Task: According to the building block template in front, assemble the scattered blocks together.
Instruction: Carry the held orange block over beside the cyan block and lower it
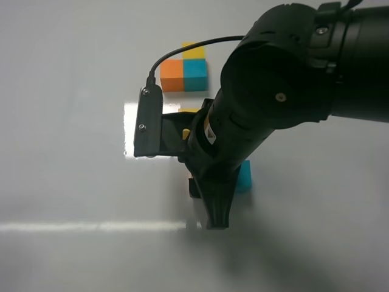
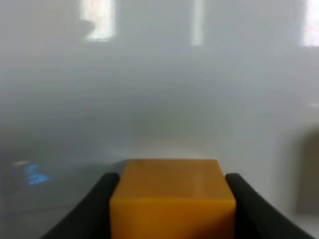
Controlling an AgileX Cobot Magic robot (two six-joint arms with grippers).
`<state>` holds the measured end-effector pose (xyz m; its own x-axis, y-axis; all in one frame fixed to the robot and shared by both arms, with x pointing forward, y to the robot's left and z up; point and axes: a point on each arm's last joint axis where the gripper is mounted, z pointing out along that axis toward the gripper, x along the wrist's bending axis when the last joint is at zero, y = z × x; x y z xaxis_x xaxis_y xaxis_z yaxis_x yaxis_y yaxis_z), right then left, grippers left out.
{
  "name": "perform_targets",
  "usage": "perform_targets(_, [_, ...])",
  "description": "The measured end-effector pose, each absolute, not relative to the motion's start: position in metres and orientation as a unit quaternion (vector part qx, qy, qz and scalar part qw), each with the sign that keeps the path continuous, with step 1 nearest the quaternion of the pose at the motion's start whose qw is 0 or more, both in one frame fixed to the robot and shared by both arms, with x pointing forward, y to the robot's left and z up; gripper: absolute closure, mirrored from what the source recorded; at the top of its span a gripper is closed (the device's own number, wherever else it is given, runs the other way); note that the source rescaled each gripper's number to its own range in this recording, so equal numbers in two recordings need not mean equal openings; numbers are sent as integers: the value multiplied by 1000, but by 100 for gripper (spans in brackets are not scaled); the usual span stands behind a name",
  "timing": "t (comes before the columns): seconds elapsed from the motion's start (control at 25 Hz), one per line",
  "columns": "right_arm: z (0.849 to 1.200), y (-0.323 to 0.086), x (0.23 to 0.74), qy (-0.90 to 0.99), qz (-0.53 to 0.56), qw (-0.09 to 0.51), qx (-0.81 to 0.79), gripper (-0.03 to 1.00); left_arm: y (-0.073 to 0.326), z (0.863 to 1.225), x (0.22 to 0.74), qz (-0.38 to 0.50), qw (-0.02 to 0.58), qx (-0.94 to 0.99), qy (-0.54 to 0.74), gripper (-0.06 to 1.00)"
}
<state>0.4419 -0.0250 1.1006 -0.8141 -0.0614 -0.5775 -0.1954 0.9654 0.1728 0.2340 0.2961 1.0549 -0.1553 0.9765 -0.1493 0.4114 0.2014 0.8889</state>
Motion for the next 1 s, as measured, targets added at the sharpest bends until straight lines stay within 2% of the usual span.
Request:
perform_targets(0.76, [1102, -31, 443, 947, 94, 300, -59, 64, 296, 1055, 234, 361, 391, 520, 668, 19])
perform_targets(0.84, [1101, -32, 443, 950, 85, 296, -57, 58, 296, 1055, 234, 361, 391, 519, 669, 19])
perform_targets(0.92, [1099, -35, 443, 952, 72, 291, -53, 45, 296, 1055, 234, 361, 391, 519, 669, 19])
perform_targets(1.0, [1099, -36, 443, 953, 69, 290, -50, 38, 296, 1055, 234, 361, 391, 519, 669, 19])
